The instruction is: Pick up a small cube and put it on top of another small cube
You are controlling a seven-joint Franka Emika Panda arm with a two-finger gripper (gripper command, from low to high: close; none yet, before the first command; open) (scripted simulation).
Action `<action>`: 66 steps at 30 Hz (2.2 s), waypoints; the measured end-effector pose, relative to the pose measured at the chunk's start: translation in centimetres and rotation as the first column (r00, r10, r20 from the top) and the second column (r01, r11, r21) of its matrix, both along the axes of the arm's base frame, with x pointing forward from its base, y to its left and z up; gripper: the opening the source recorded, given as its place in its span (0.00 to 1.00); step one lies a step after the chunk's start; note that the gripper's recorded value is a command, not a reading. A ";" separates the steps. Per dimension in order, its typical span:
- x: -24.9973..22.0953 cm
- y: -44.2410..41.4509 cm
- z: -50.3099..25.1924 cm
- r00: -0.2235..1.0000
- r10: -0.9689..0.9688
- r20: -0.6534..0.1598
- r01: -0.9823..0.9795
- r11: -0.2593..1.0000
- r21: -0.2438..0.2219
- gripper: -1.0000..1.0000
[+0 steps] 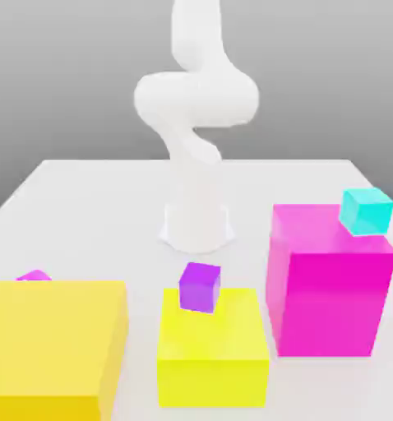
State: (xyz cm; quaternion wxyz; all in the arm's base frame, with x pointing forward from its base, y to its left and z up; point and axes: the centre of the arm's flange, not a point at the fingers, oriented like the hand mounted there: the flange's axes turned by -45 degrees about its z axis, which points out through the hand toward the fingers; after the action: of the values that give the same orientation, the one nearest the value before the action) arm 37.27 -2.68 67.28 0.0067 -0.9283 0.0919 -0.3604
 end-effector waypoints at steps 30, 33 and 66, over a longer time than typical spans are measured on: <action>-14.0 -28.8 -48.0 -0.370 -0.646 -0.668 0.837 -0.544 0.063 0.50; -14.1 -28.7 -51.0 -0.384 -0.635 -0.670 0.828 -0.559 0.055 0.50; 5.8 -31.5 -35.4 -0.150 -0.759 -0.633 0.964 -0.255 0.078 0.00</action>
State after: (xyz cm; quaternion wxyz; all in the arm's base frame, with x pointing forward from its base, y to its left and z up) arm 43.09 -34.22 31.90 -0.0092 -0.5362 0.8437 -0.0249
